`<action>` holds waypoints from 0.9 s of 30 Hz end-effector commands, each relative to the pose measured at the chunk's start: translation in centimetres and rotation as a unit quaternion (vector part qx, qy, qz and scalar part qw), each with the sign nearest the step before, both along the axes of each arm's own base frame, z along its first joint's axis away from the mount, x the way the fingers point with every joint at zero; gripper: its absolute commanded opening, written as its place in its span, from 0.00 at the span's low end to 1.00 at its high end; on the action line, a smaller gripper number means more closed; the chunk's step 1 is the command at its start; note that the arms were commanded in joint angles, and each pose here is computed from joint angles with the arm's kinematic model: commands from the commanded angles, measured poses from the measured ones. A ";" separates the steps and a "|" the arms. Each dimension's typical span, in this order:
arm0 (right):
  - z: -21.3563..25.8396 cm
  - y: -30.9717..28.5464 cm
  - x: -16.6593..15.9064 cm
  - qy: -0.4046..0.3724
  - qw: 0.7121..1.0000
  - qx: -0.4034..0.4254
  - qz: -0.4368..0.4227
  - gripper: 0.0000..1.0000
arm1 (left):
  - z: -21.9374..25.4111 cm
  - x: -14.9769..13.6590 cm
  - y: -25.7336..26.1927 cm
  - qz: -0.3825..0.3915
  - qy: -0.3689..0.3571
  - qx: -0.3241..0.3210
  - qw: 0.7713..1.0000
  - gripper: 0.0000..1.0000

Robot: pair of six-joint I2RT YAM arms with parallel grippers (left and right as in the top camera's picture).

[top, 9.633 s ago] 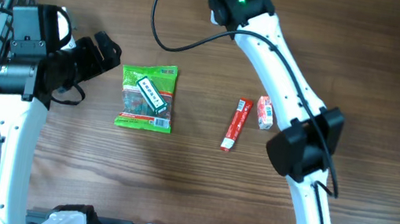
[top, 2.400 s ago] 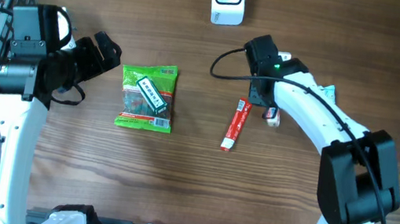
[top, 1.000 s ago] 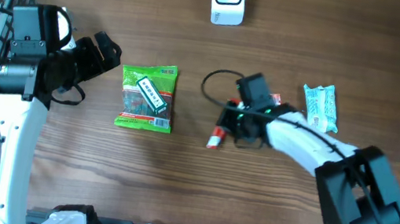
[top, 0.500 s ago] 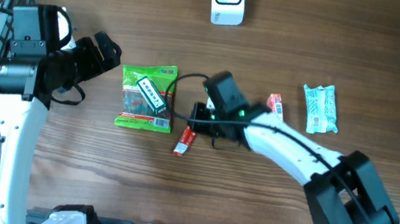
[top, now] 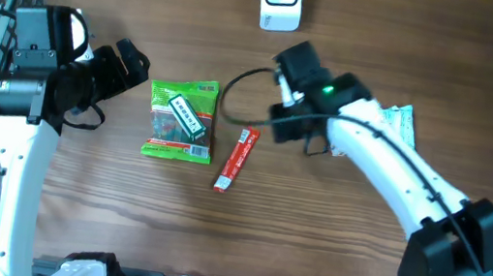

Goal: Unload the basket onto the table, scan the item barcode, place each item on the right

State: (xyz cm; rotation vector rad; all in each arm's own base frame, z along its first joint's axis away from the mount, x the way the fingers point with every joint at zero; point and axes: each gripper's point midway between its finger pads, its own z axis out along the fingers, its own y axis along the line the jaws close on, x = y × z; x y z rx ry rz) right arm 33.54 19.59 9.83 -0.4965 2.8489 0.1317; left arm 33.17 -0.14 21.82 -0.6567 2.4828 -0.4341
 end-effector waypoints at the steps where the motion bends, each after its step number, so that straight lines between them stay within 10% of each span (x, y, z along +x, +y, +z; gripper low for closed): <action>1: 0.0 -4.5 2.0 -0.011 0.999 -0.028 -0.034 0.59 | 0.4 0.3 0.3 0.001 -0.006 0.006 1.000 1.00; 27: -5.0 -6.2 -0.6 0.064 0.996 0.042 -0.053 0.73 | 0.4 0.3 0.3 0.001 -0.006 0.006 1.000 1.00</action>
